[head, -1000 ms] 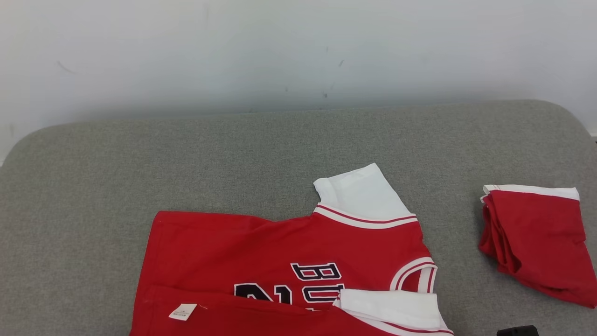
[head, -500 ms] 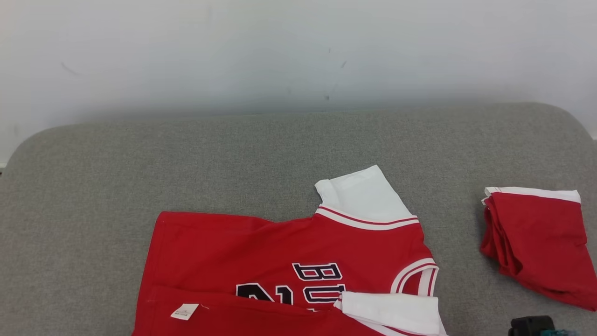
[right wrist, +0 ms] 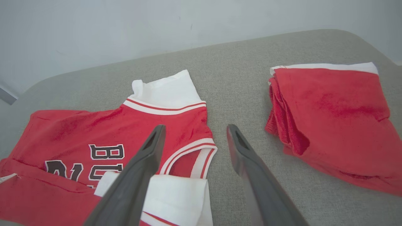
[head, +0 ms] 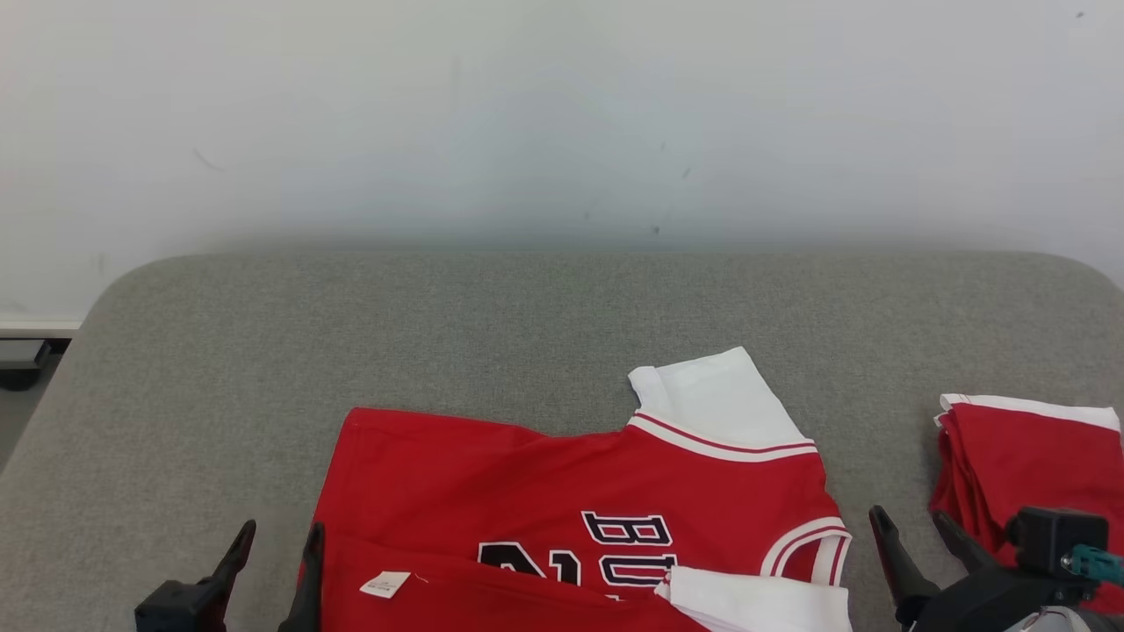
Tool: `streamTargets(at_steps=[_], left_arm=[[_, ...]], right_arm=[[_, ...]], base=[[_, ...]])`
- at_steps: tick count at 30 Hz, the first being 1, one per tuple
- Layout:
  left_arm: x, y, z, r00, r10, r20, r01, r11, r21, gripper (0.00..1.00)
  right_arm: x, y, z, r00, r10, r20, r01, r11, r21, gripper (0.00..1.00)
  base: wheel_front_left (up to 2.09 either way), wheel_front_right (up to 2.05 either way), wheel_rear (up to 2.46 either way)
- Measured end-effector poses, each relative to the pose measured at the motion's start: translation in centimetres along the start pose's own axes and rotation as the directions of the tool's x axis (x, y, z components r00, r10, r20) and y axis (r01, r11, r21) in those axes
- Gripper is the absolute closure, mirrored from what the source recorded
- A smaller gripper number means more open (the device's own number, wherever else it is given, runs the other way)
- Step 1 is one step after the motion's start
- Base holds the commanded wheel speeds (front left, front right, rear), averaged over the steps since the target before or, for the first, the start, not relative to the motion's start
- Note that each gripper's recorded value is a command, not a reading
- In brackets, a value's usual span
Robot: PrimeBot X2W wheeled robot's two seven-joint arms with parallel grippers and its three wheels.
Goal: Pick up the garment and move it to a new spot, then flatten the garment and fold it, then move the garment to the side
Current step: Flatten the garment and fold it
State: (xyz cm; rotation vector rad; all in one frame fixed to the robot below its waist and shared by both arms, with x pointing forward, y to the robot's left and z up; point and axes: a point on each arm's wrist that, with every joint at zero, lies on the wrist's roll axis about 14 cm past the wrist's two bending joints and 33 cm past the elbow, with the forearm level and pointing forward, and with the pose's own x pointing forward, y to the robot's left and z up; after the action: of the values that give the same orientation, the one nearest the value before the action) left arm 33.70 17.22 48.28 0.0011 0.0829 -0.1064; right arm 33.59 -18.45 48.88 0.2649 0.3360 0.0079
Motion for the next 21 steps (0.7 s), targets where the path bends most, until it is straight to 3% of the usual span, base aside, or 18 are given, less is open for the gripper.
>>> streamTargets(at_steps=[10, 21], left_arm=[[-0.3, -1.1, 3.8, 0.989, 0.002, 0.145, 0.008, 0.998, -0.067, 0.0], [-0.8, -1.6, 3.6, 0.99, -0.009, 0.138, 0.02, 0.997, -0.081, 0.0]], right_arm=[[0.3, 3.2, 3.6, 0.98, 0.054, 0.19, -0.064, 0.997, 0.045, 0.0], [-0.1, 2.0, 6.5, 0.925, -0.007, 0.379, -0.026, 0.996, 0.083, 0.0]], base=[[0.0, 0.0, 0.0], [0.0, 0.0, 0.0]])
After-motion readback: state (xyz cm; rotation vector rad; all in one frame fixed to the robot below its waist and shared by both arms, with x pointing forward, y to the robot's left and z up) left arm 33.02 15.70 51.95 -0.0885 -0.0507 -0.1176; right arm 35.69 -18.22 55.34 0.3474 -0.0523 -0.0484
